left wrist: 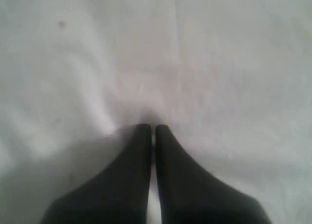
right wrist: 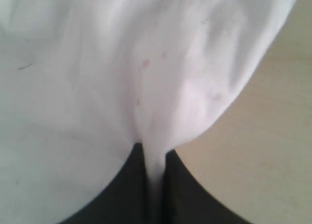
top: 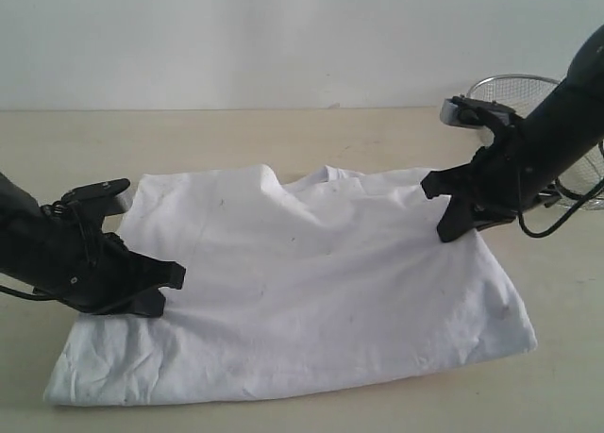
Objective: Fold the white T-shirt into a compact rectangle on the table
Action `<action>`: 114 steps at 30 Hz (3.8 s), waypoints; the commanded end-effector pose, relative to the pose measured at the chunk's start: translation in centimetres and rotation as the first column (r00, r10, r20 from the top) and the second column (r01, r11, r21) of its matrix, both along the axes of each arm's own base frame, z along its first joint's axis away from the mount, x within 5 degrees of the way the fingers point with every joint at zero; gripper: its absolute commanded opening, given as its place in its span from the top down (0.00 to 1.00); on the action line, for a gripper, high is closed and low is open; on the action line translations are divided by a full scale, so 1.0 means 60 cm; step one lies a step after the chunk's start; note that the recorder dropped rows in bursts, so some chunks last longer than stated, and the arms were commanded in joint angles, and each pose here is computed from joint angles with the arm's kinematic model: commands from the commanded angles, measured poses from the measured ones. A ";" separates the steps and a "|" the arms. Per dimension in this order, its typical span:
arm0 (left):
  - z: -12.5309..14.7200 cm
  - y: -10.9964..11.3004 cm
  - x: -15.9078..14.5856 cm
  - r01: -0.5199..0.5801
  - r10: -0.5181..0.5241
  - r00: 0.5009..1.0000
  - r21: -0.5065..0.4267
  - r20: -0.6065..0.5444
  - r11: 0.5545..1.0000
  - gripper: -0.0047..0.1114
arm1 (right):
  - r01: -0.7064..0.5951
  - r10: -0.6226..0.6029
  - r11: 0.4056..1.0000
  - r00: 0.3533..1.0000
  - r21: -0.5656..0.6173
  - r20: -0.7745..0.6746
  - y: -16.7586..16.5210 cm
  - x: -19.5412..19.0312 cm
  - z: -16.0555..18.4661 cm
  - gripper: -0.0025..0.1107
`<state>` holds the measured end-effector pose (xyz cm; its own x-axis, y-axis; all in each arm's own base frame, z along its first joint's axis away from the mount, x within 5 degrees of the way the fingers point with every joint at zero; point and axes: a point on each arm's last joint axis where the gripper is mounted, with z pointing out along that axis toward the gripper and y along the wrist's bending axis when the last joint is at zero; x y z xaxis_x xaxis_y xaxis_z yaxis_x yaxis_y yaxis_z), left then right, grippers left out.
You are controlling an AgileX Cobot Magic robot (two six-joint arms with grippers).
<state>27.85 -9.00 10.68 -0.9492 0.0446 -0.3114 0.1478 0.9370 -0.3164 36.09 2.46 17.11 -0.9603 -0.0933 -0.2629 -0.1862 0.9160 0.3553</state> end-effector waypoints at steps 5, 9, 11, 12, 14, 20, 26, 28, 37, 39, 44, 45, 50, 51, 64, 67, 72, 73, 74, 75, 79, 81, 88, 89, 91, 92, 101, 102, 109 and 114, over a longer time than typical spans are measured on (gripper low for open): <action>-0.016 0.002 -0.002 -0.006 0.006 1.000 0.028 -0.014 1.000 0.92 | -0.120 0.118 0.992 0.992 0.039 0.053 0.072 -0.018 0.044 0.98; -0.016 0.002 -0.002 -0.006 0.007 1.000 0.029 -0.013 1.000 0.92 | -0.174 0.168 0.983 0.982 0.060 0.089 0.125 -0.027 0.054 0.98; -0.016 0.002 -0.002 -0.006 0.007 1.000 0.029 -0.013 1.000 0.92 | -0.184 0.174 0.980 0.977 0.072 0.122 0.151 -0.032 0.064 0.98; -0.016 0.002 -0.002 -0.006 0.007 1.000 0.029 -0.013 1.000 0.92 | -0.186 0.174 0.979 0.976 0.081 0.132 0.163 -0.035 0.068 0.98; -0.016 0.002 -0.002 -0.006 0.007 1.000 0.029 -0.013 1.000 0.92 | -0.201 0.186 0.975 0.971 0.094 0.152 0.186 -0.040 0.081 0.98; -0.015 0.003 -0.001 -0.024 0.024 1.000 0.024 -0.010 0.999 0.92 | -0.264 0.230 0.957 0.944 0.125 0.235 0.260 -0.042 0.129 0.98; -0.015 0.004 0.001 -0.027 0.027 1.000 0.033 0.002 0.999 0.92 | -0.282 0.231 0.947 0.931 0.155 0.282 0.328 -0.042 0.149 0.98; -0.015 0.004 0.001 -0.027 0.027 1.000 0.034 0.003 0.999 0.92 | -0.294 0.239 0.942 0.927 0.163 0.290 0.352 -0.039 0.147 0.98; -0.012 0.006 0.007 -0.050 0.049 0.998 0.040 0.029 0.998 0.92 | -0.341 0.271 0.922 0.906 0.183 0.324 0.446 -0.029 0.127 0.98; -0.012 0.006 0.007 -0.050 0.049 0.998 0.040 0.029 0.998 0.92 | -0.336 0.260 0.922 0.905 0.193 0.336 0.456 -0.024 0.131 0.98; -0.006 0.006 0.007 -0.047 0.045 0.998 0.039 0.040 0.998 0.92 | -0.316 0.257 0.929 0.924 0.192 0.282 0.464 -0.014 0.096 0.98; -0.001 0.006 0.007 -0.040 0.038 0.998 0.041 0.051 0.998 0.92 | -0.316 0.258 0.930 0.924 0.188 0.281 0.464 -0.013 0.093 0.98; 0.044 0.009 0.010 -0.048 0.043 0.987 0.033 0.157 0.998 0.92 | -0.311 0.252 0.932 0.925 0.185 0.284 0.465 -0.010 0.088 0.98; 0.051 0.010 0.010 -0.050 0.044 0.984 0.031 0.173 0.998 0.92 | -0.313 0.254 0.932 0.925 0.185 0.285 0.465 -0.011 0.089 0.98; 0.046 0.057 -0.002 -0.096 0.087 0.991 0.085 0.106 0.992 0.92 | -0.334 0.278 0.931 0.911 0.148 0.303 0.461 -0.011 0.094 0.98; 0.045 0.074 -0.003 -0.138 0.130 0.988 0.106 0.082 0.985 0.92 | -0.332 0.276 0.932 0.911 0.148 0.307 0.461 -0.011 0.094 0.98; 0.061 0.085 -0.003 -0.160 0.147 0.982 0.105 0.115 0.982 0.92 | -0.331 0.273 0.932 0.908 0.146 0.317 0.461 -0.009 0.095 0.98; 0.065 0.088 -0.003 -0.167 0.154 0.980 0.103 0.122 0.981 0.92 | -0.331 0.273 0.932 0.908 0.146 0.317 0.461 -0.009 0.095 0.98; 0.069 0.093 -0.003 -0.176 0.163 0.979 0.100 0.126 0.979 0.92 | -0.331 0.273 0.932 0.908 0.146 0.317 0.461 -0.009 0.095 0.98; 0.072 0.098 -0.004 -0.189 0.176 0.976 0.096 0.127 0.977 0.92 | -0.331 0.273 0.932 0.908 0.146 0.317 0.461 -0.009 0.095 0.98; 0.083 0.120 -0.008 -0.233 0.222 0.968 0.092 0.119 0.968 0.92 | -0.330 0.272 0.932 0.908 0.146 0.319 0.461 -0.009 0.095 0.98; 0.090 0.126 -0.011 -0.242 0.231 0.965 0.087 0.121 0.966 0.92 | -0.323 0.262 0.935 0.908 0.148 0.328 0.462 -0.007 0.094 0.98; 0.105 0.126 -0.014 -0.243 0.231 0.962 0.078 0.145 0.967 0.92 | -0.297 0.235 0.940 0.920 0.168 0.315 0.466 -0.001 0.078 0.98; 0.104 0.126 -0.014 -0.243 0.230 0.963 0.078 0.143 0.967 0.92 | -0.288 0.224 0.941 0.923 0.178 0.313 0.468 0.000 0.076 0.98; 0.104 0.125 -0.016 -0.238 0.227 0.965 0.076 0.133 0.968 0.92 | -0.283 0.218 0.942 0.924 0.179 0.314 0.470 0.002 0.069 0.98; 0.104 0.125 -0.016 -0.236 0.225 0.966 0.076 0.128 0.969 0.92 | -0.278 0.212 0.944 0.924 0.179 0.317 0.470 0.004 0.067 0.98; 0.104 0.125 -0.016 -0.240 0.229 0.965 0.075 0.129 0.968 0.92 | -0.335 0.252 0.923 0.899 0.190 0.360 0.482 0.012 0.061 0.81; 0.104 0.125 -0.015 -0.243 0.231 0.963 0.075 0.135 0.967 0.92 | -0.351 0.264 0.914 0.894 0.202 0.361 0.485 0.010 0.065 0.71; 0.105 0.126 -0.013 -0.248 0.234 0.960 0.079 0.152 0.966 0.92 | -0.423 0.307 0.856 0.878 0.296 0.367 0.504 0.007 0.128 0.05; 0.105 0.127 -0.012 -0.247 0.232 0.960 0.082 0.157 0.966 0.92 | -0.424 0.305 0.851 0.879 0.310 0.365 0.507 0.009 0.159 0.05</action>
<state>27.05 -1.40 16.85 -0.8868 -0.1321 -0.4428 -0.0403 0.9767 -0.2107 36.70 33.01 25.25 -0.7516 -0.2679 -0.6028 -0.6271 0.5736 0.5270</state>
